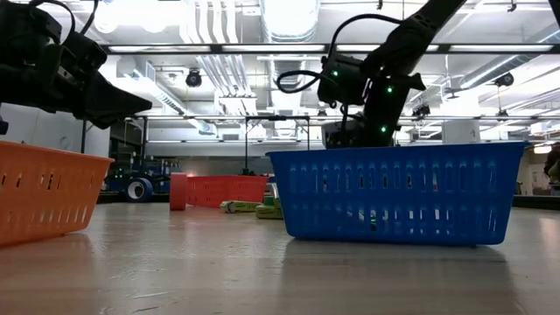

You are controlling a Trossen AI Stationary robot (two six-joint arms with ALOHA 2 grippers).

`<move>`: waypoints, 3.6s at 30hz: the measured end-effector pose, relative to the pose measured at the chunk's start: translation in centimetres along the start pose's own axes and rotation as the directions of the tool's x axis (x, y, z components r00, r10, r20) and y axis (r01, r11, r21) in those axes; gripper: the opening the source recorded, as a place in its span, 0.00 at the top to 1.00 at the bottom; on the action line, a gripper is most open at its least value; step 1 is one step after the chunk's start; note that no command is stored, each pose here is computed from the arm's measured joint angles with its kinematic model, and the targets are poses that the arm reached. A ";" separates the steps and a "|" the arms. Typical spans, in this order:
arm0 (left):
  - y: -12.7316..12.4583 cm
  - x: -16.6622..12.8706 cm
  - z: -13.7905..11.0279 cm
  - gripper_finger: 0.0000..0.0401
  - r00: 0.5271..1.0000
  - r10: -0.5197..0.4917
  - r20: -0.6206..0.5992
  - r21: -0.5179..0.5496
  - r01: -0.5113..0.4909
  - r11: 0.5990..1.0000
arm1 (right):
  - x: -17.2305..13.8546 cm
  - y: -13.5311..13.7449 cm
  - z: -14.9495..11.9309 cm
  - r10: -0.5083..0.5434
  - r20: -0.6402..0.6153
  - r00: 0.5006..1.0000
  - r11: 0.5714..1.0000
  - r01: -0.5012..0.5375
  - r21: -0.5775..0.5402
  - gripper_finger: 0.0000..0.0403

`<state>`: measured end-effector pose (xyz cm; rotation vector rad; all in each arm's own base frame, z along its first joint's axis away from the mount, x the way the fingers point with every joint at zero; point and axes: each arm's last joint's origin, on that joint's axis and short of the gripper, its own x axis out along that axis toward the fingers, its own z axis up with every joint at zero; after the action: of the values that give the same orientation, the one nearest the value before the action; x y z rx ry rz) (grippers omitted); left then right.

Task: Pick and place Stapler, Stapler remover, tape
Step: Put the black stapler remover into the blue bin, then put the blue stapler remover into the blue bin

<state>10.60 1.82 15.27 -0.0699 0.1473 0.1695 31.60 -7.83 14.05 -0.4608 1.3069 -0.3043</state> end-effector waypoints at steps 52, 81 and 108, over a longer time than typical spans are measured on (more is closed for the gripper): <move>0.0 0.0 0.0 0.98 1.000 0.000 0.000 0.000 0.000 1.000 | -14.4 11.9 6.2 0.827 0.071 0.557 0.497 -0.785 0.369 0.93; 0.0 0.0 0.0 0.98 1.000 0.000 0.000 0.000 0.000 1.000 | -13.6 10.4 6.8 0.781 0.136 0.610 0.520 -0.755 0.400 0.65; 0.0 0.0 0.0 0.98 1.000 0.000 0.000 0.000 0.000 1.000 | -7.0 -4.5 1.4 0.038 -0.186 0.982 0.634 0.121 0.764 0.67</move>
<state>10.60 1.82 15.27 -0.0700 0.1473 0.1695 31.49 -8.25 22.43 0.2944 1.2082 -0.9280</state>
